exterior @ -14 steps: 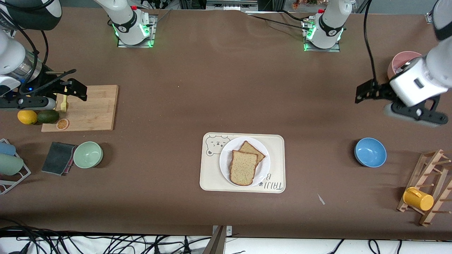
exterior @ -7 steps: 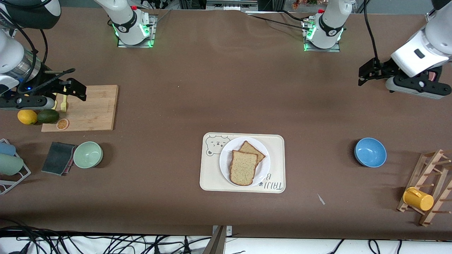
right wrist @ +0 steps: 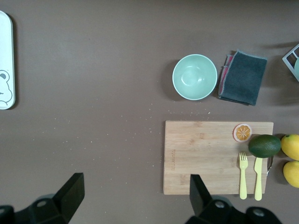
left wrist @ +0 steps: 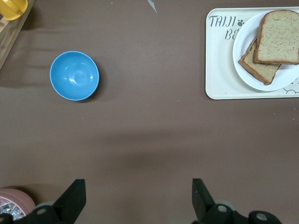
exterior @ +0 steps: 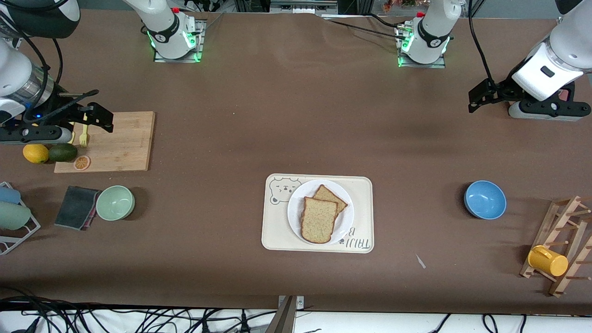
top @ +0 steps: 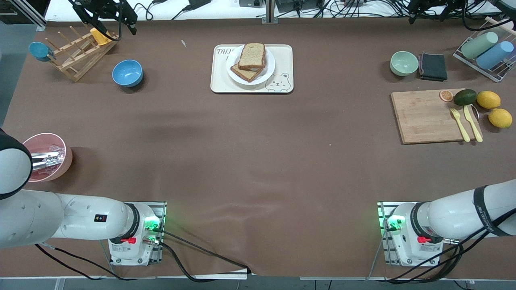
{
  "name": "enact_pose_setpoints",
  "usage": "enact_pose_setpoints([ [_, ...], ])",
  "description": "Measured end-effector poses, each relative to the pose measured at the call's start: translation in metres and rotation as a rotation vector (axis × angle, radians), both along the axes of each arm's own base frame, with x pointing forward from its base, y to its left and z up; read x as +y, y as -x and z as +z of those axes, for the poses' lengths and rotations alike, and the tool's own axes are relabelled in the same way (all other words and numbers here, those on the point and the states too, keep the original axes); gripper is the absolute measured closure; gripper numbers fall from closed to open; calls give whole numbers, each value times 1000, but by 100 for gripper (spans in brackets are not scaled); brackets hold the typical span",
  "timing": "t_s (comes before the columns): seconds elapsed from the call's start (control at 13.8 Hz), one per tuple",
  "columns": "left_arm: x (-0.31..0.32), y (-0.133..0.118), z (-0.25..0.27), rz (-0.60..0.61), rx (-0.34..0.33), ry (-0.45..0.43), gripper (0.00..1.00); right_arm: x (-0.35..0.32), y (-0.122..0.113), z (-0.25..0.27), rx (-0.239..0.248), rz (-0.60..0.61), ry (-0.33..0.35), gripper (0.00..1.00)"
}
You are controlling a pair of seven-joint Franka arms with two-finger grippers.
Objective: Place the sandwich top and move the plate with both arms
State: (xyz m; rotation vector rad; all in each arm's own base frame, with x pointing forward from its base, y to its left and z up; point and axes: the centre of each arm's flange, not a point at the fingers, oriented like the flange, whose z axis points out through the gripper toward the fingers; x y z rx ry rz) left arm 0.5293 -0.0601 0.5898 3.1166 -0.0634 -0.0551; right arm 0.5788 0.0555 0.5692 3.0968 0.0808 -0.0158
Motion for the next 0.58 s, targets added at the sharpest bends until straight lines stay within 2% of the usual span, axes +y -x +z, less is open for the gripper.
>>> enact_pose_setpoints([
  [0.58,-5,-3,7,-7,-23,3,0,0,0,0,0,0,0,0],
])
